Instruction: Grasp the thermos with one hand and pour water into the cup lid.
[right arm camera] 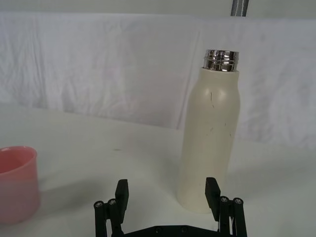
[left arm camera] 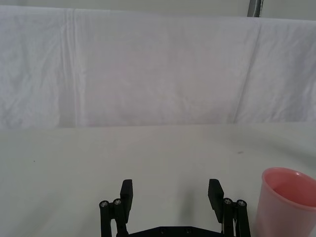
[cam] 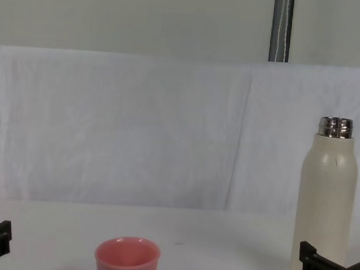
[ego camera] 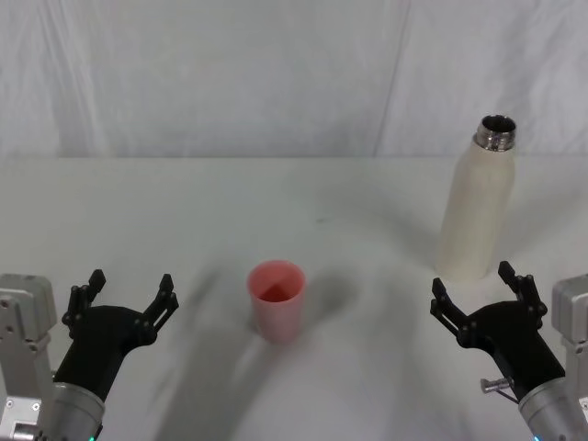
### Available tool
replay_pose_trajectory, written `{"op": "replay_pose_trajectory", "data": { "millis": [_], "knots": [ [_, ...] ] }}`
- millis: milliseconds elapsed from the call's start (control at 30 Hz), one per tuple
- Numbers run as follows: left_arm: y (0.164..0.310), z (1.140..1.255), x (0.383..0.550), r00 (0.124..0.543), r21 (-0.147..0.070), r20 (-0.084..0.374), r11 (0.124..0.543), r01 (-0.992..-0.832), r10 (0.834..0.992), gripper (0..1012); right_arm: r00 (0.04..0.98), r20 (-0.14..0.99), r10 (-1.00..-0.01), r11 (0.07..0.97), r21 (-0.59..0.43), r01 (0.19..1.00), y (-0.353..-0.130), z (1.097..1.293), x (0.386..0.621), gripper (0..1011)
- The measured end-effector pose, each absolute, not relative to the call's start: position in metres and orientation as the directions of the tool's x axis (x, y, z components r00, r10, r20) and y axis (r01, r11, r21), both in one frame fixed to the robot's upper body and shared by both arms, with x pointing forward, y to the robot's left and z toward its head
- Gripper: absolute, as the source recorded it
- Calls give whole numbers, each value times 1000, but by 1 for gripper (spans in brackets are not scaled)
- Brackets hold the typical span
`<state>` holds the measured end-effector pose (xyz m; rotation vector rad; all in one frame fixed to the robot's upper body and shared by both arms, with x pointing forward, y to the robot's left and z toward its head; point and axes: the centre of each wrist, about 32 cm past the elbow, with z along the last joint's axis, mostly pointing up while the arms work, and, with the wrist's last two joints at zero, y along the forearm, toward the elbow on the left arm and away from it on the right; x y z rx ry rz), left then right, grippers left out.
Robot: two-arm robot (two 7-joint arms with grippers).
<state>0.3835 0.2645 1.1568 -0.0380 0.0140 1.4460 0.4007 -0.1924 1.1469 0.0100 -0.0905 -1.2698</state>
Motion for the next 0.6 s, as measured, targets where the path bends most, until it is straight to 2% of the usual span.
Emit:
{"op": "replay_pose_trajectory", "data": {
  "millis": [333,600],
  "knots": [
    [265,1157,384,125,-18,-33,124,-992,992,1001,322,57,-945,324,46,945,-202,1151,411,1002],
    [265,1157,384,124,-18,-33,124,-992,992,1001,334,49,-941,336,38,941,-215,1158,430,1002]
  ]
}}
